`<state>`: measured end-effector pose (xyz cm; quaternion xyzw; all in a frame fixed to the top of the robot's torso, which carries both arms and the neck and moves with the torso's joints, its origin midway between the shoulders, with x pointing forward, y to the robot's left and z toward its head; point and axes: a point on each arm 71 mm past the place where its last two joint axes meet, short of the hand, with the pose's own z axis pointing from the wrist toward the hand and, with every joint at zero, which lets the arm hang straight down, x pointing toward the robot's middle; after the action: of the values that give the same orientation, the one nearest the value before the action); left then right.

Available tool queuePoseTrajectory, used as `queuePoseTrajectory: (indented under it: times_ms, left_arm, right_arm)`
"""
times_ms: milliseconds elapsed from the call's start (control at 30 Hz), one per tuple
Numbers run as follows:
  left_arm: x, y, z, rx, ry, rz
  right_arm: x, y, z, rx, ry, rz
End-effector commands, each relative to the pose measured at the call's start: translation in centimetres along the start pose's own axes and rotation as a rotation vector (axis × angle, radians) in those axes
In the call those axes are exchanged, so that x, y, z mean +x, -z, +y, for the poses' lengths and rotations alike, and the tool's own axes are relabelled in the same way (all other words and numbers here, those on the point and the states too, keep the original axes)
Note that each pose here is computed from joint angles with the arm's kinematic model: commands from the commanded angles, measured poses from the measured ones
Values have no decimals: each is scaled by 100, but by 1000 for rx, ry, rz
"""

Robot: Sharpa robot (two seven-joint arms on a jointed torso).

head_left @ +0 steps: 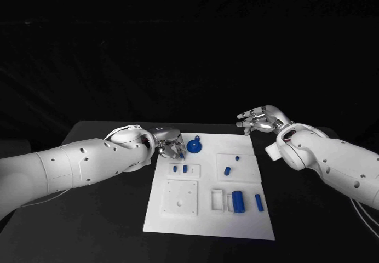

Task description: Assemble the parts on the task board

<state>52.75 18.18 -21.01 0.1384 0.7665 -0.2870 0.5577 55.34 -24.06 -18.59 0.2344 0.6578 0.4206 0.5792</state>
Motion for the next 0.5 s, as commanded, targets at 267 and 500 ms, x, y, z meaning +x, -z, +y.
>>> queuePoseTrajectory:
  times_ms: [267,500]
  left_arm:
    - [61,-30,-14,4,-6,28]
    - [74,-39,-16,4,-6,34]
  right_arm:
    - [22,-5,20,-16,4,12]
    - [25,-7,21,-17,4,13]
